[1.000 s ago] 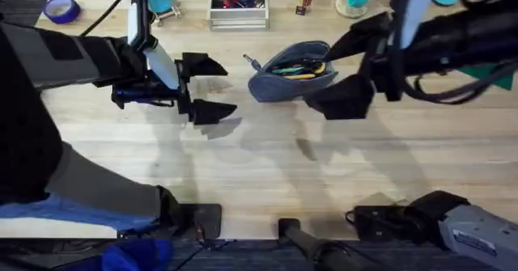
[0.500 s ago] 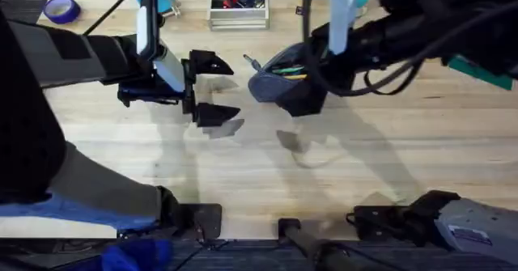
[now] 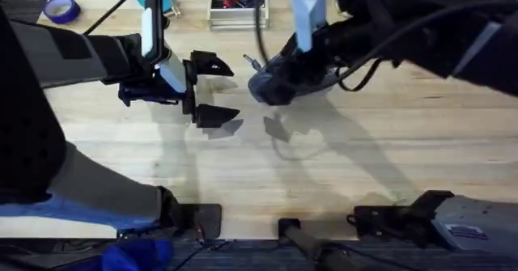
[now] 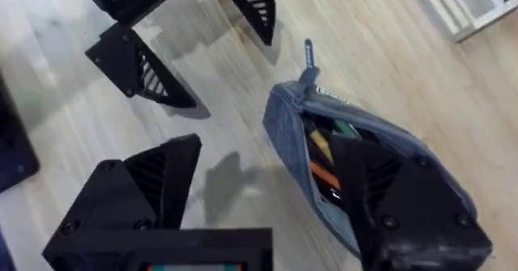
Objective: Unzip the bag, pick up the pens from the table one at a time and place them inside, then zip the bag closed.
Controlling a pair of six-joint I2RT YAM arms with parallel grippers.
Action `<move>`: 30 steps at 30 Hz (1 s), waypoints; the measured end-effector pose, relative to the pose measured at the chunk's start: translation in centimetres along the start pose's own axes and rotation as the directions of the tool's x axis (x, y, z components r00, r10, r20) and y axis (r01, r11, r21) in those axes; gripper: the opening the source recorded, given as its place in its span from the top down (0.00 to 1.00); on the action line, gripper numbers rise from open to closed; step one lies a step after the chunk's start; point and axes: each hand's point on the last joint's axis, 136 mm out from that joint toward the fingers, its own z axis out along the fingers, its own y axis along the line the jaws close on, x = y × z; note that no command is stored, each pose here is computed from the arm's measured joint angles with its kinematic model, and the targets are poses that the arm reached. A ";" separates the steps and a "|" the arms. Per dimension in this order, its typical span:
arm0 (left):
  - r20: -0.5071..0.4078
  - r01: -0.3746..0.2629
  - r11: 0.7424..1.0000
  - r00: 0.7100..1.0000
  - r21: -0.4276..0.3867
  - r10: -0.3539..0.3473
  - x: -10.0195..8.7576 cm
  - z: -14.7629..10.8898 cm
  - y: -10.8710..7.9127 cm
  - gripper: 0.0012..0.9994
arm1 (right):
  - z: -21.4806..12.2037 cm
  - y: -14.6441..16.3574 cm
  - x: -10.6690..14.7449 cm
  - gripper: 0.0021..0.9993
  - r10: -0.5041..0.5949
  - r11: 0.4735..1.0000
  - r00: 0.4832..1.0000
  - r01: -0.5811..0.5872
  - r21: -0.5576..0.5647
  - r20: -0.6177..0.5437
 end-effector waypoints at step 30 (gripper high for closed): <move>0.015 -0.031 0.998 0.999 -0.060 0.032 0.2 -1.1 1.3 0.00 | 4.9 -0.2 -0.1 0.03 0.057 0.959 0.996 -0.037 0.280 -0.064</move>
